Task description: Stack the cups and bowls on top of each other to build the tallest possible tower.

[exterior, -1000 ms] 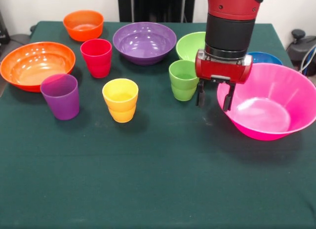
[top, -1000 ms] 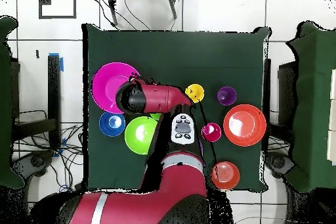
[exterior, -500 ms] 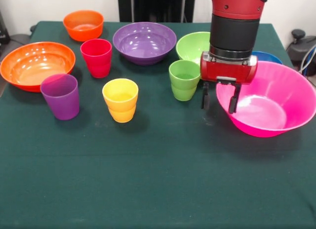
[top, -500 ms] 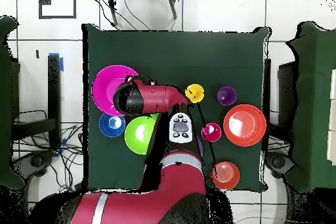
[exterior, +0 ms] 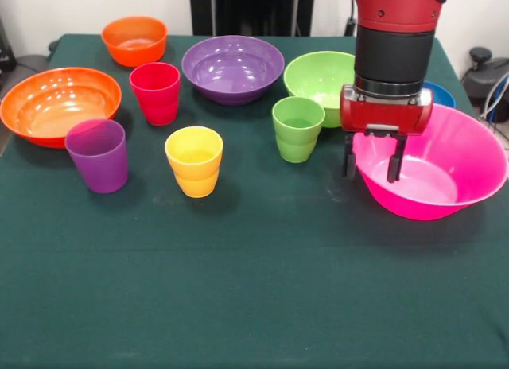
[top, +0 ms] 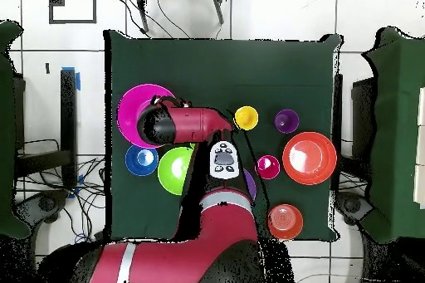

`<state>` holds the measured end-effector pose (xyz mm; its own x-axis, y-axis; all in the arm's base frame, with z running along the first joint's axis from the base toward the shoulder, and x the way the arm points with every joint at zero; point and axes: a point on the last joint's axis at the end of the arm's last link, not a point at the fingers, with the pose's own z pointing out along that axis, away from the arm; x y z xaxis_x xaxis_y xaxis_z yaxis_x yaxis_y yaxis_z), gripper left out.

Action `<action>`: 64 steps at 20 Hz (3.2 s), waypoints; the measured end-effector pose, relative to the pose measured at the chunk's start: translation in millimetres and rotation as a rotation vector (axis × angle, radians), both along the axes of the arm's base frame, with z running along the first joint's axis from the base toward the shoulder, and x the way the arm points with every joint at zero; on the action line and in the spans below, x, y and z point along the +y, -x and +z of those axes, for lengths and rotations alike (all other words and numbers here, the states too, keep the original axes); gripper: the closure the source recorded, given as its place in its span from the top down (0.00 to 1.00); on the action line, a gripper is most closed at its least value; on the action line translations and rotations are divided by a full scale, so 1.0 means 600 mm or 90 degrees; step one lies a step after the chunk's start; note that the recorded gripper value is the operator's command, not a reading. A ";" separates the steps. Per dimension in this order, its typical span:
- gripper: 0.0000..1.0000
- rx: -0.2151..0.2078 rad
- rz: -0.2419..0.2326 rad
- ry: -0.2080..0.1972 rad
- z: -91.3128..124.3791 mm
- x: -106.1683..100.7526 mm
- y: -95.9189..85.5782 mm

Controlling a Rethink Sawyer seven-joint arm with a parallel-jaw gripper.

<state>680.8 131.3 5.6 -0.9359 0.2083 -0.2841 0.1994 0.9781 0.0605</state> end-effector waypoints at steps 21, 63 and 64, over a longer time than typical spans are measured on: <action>1.00 0.014 0.040 0.002 -0.027 0.003 0.025; 1.00 0.024 0.049 0.001 -0.047 0.008 0.039; 1.00 0.025 0.049 0.001 -0.049 0.008 0.040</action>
